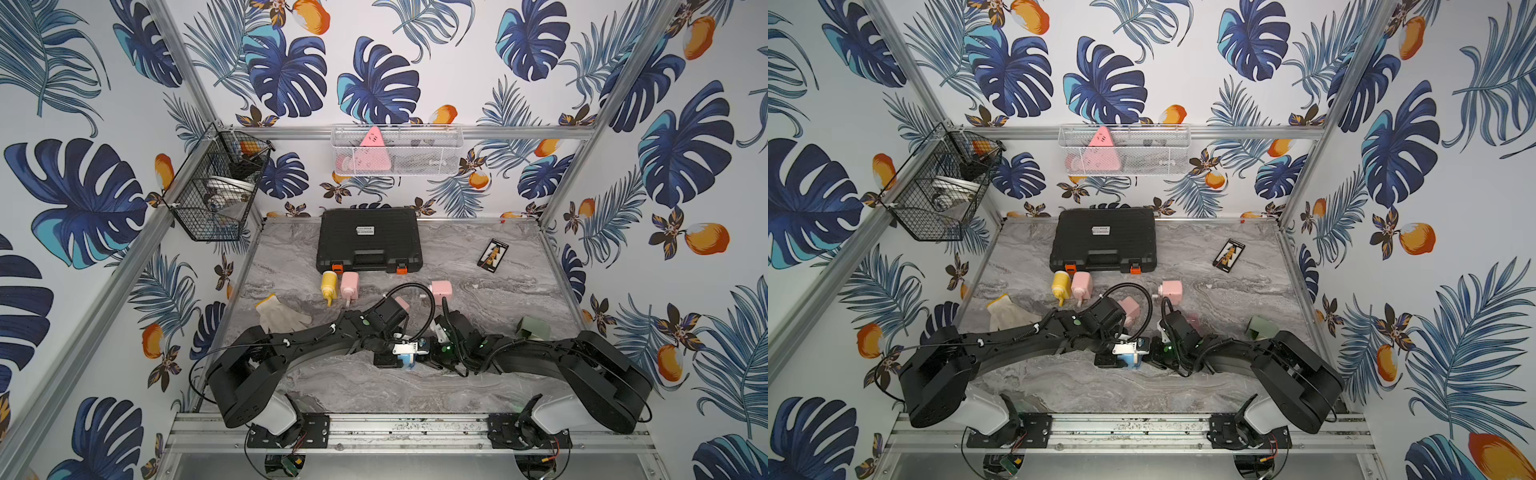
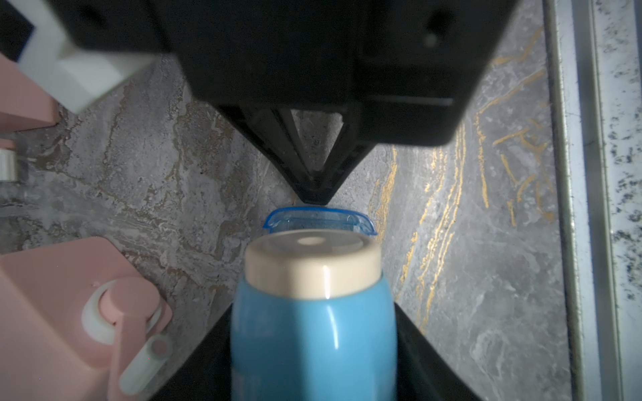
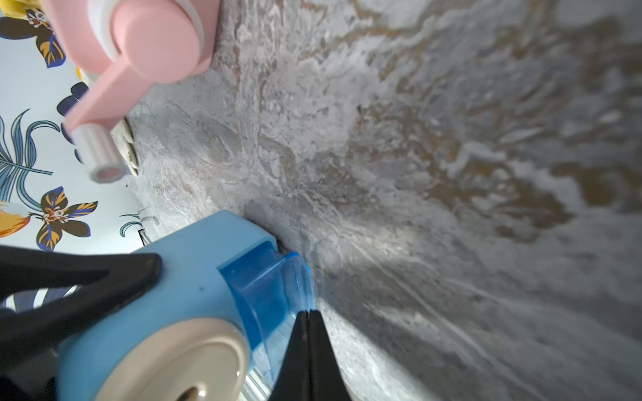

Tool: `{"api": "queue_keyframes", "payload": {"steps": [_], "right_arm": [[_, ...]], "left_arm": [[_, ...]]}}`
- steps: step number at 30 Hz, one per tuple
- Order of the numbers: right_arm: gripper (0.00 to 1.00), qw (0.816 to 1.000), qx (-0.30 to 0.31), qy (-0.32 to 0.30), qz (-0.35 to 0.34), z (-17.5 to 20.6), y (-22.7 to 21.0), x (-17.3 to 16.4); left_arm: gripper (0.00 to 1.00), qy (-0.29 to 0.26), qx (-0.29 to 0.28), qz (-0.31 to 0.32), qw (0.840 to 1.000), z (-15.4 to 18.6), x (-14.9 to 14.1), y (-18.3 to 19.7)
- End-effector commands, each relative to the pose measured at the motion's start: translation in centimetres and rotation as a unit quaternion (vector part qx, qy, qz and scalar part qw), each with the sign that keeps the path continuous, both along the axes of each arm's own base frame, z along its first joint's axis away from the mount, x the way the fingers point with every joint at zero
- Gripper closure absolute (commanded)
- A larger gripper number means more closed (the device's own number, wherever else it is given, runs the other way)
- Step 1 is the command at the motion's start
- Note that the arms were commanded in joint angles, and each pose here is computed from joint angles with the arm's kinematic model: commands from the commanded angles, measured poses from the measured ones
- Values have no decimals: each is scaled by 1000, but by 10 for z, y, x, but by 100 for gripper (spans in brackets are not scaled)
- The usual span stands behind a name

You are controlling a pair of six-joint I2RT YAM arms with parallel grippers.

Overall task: Put the tray back into the pencil sharpener
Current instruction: Close the container of the pencil sharpener.

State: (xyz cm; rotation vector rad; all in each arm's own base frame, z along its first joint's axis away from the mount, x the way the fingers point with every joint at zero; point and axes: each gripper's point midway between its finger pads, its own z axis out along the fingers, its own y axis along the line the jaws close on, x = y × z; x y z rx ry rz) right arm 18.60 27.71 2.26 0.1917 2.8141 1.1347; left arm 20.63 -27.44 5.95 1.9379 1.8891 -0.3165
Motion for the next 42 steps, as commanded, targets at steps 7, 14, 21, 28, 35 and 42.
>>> {"api": "queue_keyframes", "payload": {"steps": [7,14,21,28,35,42], "right_arm": [[96,999,38,-3,7,7,18,6],[96,999,46,0,7,4,21,6],[96,997,71,3,4,7,27,7],[95,998,55,1,-15,6,16,6],[94,998,3,-40,-53,16,-24,-1],[91,984,-15,-148,-95,59,-60,9]], "left_arm": [[57,-2,29,4,1000,-10,1,10],[57,-4,28,4,1000,-9,1,10],[57,-6,28,6,1000,-9,2,10],[59,-16,26,13,999,-3,5,10],[63,-47,-19,37,998,35,15,2],[70,-82,-69,95,990,81,31,-2]]}}
